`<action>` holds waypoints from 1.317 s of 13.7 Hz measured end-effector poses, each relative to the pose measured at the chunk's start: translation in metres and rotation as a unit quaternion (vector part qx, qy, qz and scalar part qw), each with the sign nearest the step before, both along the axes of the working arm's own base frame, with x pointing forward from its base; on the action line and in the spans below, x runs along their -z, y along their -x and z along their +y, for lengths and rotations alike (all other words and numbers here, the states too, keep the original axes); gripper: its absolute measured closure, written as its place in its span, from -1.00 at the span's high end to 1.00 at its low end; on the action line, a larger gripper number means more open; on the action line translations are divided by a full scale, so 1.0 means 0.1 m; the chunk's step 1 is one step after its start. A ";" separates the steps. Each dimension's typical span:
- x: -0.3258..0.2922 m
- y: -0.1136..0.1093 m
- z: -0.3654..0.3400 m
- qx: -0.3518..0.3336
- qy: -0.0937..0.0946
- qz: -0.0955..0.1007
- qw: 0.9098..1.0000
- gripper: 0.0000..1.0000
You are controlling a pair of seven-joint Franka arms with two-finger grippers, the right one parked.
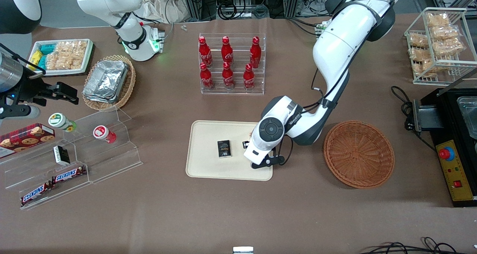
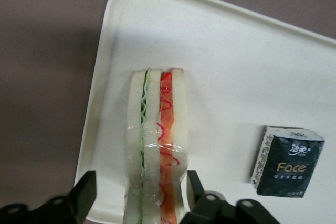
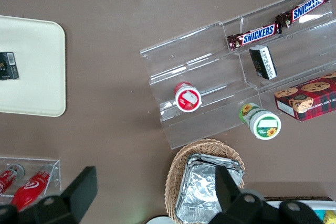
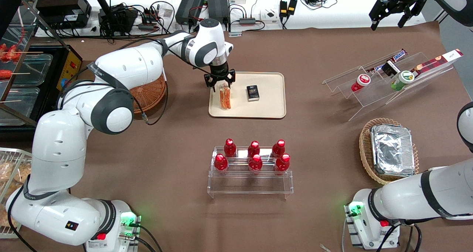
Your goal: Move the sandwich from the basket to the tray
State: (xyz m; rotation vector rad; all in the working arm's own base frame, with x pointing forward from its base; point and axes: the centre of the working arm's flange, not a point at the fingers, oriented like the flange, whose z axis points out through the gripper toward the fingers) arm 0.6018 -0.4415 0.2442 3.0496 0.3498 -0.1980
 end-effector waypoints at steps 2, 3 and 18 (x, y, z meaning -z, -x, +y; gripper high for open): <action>-0.23 -0.12 0.12 -0.019 0.001 -0.002 1.000 1.00; -0.45 -0.19 0.24 -0.031 0.002 0.001 1.000 1.00; -2.49 -0.12 4.05 0.149 -0.039 -0.013 0.988 1.00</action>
